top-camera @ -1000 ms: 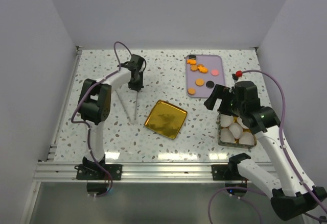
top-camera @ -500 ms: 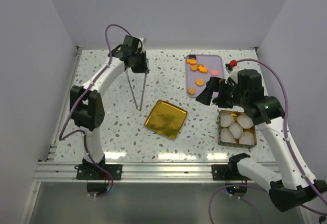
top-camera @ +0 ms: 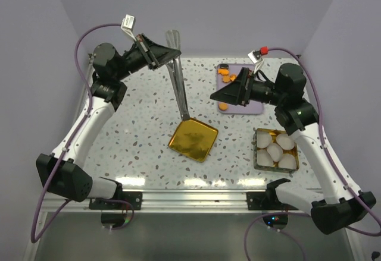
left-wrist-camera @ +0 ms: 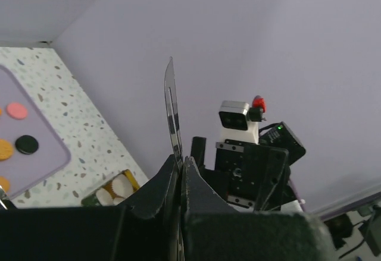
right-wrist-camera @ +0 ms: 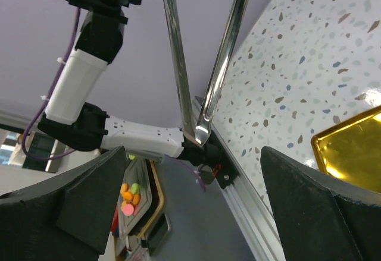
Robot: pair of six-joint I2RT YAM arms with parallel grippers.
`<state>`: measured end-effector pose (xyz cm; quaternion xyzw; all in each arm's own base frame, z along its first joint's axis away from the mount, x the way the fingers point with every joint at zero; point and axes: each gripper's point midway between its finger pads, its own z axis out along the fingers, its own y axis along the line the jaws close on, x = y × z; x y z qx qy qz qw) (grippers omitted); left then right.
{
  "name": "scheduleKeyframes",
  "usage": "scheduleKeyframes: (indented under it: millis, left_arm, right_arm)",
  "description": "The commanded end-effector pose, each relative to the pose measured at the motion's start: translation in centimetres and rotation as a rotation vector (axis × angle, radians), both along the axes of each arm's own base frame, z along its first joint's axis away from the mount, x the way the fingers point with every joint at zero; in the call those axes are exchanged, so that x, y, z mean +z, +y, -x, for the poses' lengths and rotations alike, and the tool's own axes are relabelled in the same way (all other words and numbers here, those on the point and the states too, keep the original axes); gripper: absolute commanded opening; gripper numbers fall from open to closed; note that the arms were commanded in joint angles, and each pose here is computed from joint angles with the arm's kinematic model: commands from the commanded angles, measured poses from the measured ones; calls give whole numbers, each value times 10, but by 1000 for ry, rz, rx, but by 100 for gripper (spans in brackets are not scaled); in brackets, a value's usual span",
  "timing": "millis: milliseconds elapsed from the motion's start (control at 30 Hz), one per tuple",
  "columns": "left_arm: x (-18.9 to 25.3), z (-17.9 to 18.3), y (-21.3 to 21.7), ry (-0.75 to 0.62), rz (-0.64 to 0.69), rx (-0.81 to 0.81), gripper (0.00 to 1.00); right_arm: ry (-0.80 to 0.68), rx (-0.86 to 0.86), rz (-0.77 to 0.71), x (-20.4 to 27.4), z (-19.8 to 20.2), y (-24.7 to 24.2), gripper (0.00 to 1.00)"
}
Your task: Pack the cookies
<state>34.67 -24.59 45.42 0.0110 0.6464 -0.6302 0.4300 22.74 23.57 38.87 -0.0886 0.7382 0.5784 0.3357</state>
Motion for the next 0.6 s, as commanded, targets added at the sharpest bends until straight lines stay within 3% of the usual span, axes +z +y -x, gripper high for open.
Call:
scheduleKeyframes:
  millis: [0, 567]
  left_arm:
    - [32, 27, -1, -47, 144, -92, 0]
    - [59, 37, -19, -120, 271, -142, 0]
  right_arm:
    - [-63, 103, -83, 33, 8, 12, 99]
    - [-30, 219, -85, 27, 1, 62, 99]
